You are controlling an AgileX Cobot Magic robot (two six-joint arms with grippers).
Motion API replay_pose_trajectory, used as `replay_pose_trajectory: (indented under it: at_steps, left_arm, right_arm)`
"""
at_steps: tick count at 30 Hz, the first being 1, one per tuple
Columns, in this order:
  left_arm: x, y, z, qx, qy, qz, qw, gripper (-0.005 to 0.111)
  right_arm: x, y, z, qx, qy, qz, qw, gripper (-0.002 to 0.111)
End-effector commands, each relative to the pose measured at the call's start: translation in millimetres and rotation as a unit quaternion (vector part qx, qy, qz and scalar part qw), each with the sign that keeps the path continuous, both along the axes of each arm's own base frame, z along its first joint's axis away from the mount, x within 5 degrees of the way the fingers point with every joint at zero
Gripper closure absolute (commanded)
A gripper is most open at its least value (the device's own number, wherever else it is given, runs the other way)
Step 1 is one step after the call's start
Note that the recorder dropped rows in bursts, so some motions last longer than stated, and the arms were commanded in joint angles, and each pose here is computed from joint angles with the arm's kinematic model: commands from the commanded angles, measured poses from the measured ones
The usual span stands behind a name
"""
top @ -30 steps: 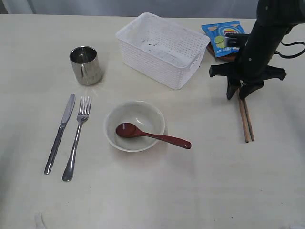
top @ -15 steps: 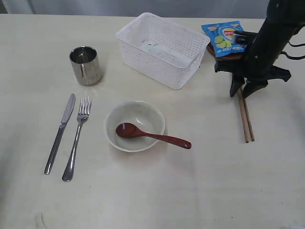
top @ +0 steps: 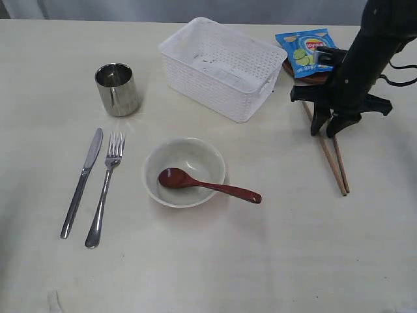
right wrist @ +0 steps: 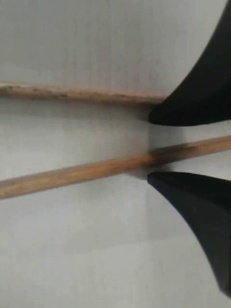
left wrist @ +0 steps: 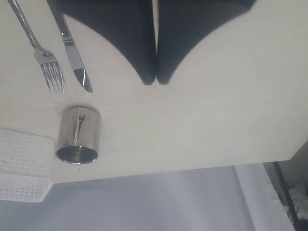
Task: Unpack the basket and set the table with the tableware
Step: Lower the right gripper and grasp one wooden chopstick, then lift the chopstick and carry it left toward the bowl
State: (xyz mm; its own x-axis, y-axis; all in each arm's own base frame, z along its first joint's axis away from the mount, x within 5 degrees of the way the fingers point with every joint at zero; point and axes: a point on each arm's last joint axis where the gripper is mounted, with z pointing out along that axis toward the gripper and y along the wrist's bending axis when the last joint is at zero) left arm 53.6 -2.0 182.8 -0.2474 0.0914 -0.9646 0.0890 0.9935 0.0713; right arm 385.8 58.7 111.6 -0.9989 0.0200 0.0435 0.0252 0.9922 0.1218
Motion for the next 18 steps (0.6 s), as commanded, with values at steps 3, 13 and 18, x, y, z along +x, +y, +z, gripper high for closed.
replay_pose_trajectory:
  at_steps: [3,13,18]
  left_arm:
    - [0,0,-1,-0.003,0.0,-0.002,1.0,0.107]
    - [0,0,-1,-0.002,0.0,-0.002,1.0,0.107]
    - [0,0,-1,-0.002,0.0,-0.002,1.0,0.107]
  right_arm:
    - [-1,-1,-17,-0.006,0.01,0.019,1.0,0.107]
    - [-7,31,-9,-0.018,-0.006,0.075,0.997,0.109]
    - [-13,51,36,-0.008,-0.06,0.103,0.993,0.109]
